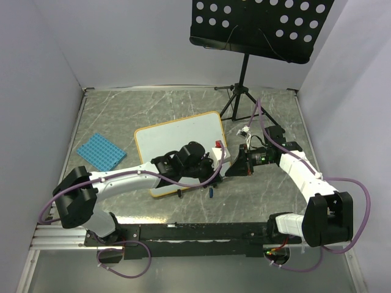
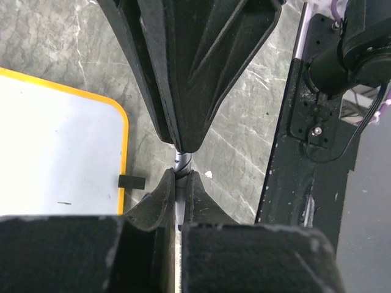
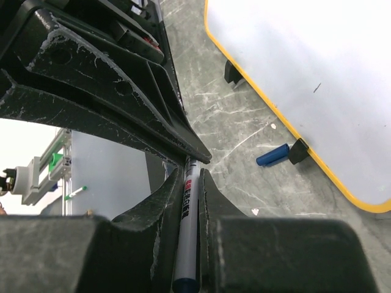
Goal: Write a sentence on the whiteboard
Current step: Pass from the left arm to the right
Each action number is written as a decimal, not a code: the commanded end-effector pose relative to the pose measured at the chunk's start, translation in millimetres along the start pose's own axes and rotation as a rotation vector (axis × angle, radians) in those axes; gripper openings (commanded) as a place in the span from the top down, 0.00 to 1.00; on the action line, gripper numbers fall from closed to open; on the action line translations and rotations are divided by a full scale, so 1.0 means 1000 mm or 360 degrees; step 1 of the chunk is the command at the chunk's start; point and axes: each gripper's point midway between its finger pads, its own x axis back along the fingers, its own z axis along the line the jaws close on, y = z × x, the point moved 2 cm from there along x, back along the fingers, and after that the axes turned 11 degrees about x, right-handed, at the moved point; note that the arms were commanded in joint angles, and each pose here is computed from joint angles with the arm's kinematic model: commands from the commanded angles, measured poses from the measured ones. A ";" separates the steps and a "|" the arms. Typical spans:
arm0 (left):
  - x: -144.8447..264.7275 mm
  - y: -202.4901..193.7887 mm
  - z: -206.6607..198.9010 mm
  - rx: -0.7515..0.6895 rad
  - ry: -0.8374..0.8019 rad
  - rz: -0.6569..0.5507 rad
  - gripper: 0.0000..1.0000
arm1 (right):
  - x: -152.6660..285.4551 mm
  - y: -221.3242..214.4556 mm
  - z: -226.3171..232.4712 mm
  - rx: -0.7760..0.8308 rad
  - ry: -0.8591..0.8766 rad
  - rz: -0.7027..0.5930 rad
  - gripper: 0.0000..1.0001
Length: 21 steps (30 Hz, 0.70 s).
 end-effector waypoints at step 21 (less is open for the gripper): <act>0.096 0.067 -0.006 0.0185 0.0056 -0.0737 0.04 | 0.011 0.021 0.013 0.0246 0.0015 -0.0090 1.00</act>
